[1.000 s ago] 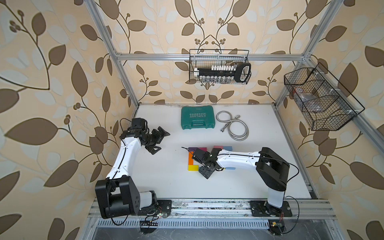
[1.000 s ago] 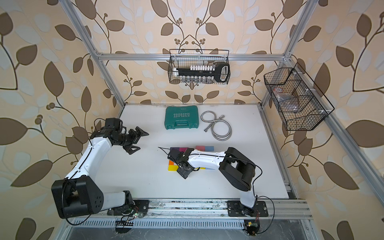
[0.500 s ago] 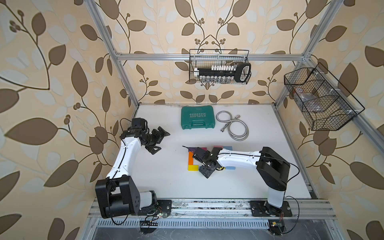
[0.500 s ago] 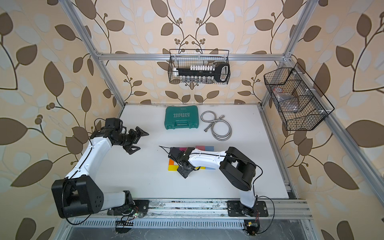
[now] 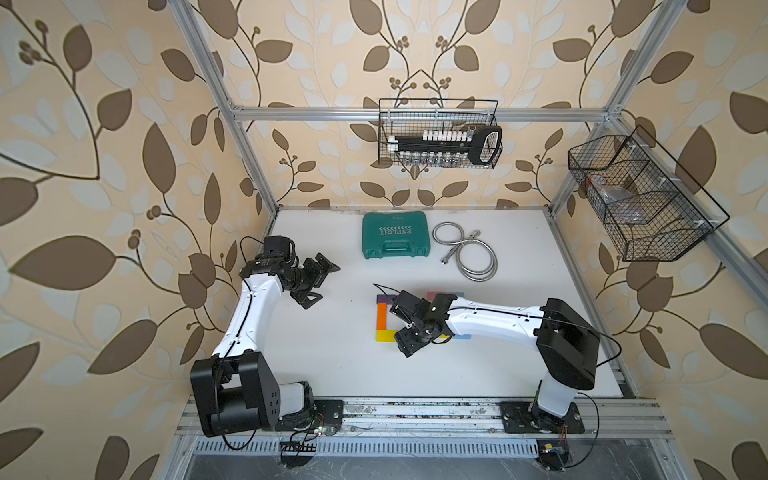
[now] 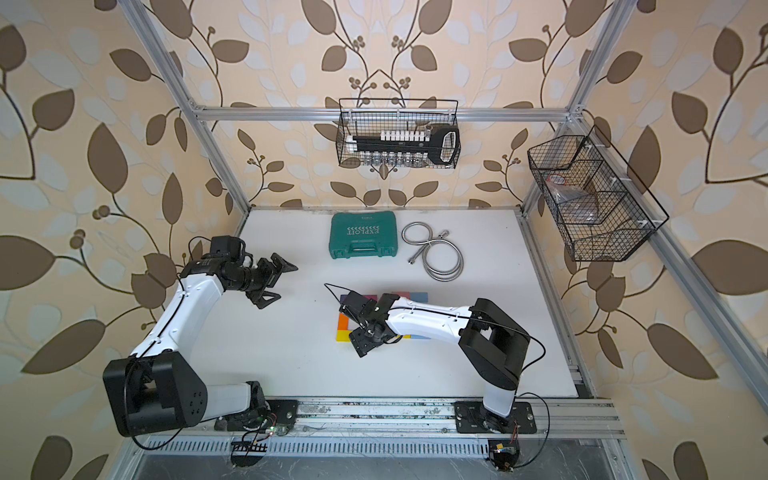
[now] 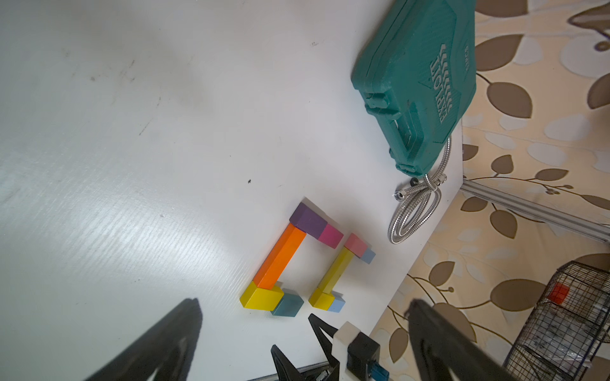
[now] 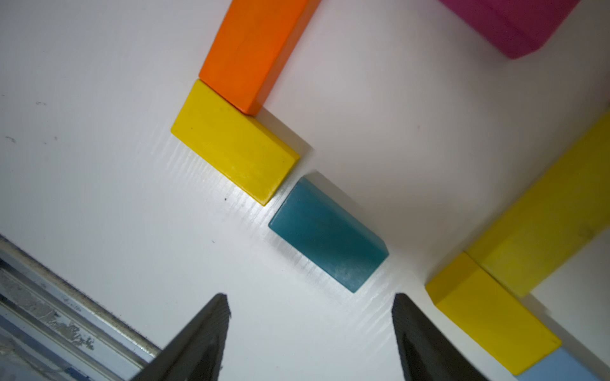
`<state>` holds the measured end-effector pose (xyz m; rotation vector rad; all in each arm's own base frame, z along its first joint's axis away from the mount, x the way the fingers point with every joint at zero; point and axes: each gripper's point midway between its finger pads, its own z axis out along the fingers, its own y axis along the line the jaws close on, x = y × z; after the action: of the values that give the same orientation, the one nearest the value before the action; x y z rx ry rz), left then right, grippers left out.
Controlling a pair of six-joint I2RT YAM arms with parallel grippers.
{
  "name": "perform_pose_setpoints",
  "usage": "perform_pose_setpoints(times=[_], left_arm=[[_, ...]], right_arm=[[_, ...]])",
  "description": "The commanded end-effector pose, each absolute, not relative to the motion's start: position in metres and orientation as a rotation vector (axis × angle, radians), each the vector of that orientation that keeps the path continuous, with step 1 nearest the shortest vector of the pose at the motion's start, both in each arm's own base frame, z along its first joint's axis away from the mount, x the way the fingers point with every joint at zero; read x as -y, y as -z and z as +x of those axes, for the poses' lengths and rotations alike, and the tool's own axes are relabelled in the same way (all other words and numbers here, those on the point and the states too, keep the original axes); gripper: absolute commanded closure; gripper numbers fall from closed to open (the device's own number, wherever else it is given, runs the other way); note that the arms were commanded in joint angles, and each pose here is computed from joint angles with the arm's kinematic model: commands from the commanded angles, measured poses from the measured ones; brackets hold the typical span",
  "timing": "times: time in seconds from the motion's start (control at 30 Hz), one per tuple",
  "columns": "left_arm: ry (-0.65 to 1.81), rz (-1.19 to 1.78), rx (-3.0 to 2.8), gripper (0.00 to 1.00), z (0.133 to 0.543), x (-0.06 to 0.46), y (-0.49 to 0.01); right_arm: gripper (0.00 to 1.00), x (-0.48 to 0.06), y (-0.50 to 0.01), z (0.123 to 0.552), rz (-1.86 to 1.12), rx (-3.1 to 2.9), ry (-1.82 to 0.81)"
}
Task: Assemble the letter c with building blocks
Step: Assemble the building block at the center of the board.
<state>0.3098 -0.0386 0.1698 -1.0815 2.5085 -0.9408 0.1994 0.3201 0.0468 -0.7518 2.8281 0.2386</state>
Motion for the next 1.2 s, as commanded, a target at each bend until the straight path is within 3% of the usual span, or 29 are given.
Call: perform_pose_setpoints(times=[0.0,1.17], left_arm=[[0.941,-1.057,-2.495,0.01,0.312,0.041,-0.178],[0.941,-1.058,-2.498,0.01,0.313,0.041,-0.178]], right_arm=[[0.24,-0.321,-0.039,0.192,-0.667,-2.88,-0.292],[0.24,-0.334,-0.02,0.197,-0.602,-2.932,-0.397]])
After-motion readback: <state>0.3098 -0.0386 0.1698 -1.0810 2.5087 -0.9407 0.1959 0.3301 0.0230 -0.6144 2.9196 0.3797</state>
